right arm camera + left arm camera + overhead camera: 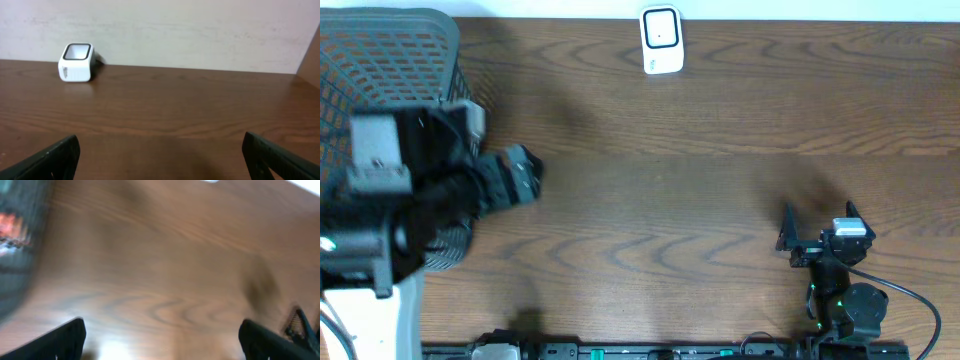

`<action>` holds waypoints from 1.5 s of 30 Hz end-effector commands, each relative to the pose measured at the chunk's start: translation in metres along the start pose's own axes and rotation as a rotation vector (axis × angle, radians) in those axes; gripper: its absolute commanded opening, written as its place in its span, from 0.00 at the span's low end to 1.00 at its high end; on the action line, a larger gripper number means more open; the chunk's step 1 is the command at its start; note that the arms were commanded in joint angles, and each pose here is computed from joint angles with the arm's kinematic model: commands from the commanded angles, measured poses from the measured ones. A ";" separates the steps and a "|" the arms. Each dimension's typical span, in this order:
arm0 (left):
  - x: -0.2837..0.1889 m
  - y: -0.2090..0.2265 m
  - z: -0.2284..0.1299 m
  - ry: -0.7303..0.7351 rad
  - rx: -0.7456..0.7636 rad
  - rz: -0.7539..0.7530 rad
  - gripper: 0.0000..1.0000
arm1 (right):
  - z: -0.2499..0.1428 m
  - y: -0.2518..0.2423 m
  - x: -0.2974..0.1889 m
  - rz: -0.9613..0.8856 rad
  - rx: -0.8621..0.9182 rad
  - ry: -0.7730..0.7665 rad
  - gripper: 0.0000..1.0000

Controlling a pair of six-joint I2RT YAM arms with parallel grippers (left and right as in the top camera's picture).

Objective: Scan the item barcode
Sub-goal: 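Move the left gripper over the basket toward the green-lidded jar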

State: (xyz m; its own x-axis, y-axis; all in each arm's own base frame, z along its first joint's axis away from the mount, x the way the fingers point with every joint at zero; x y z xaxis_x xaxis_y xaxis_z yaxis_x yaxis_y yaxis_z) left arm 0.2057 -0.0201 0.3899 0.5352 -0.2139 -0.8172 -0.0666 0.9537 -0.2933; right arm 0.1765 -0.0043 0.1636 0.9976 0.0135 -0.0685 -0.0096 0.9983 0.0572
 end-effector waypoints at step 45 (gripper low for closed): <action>0.115 0.251 0.031 0.326 -0.427 0.520 0.98 | -0.001 -0.001 0.000 -0.007 0.013 0.000 0.99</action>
State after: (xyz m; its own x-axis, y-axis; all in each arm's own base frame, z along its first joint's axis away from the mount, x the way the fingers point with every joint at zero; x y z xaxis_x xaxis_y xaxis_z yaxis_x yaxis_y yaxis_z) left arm 0.2752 0.2032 0.2485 0.0814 0.1579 -0.9841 -0.6937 0.7179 0.0578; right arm 0.1765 -0.0043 0.1633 0.9975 0.0135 -0.0693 -0.0095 0.9983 0.0576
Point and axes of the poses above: each gripper's point midway between its finger pads, its own x axis out along the fingers, its own y axis along the line the jaws close on, z = x × y, the point moved 7 cm from there along -x, back along the fingers, and after that the axes turned 5 degrees about x, right-handed, at the moved point
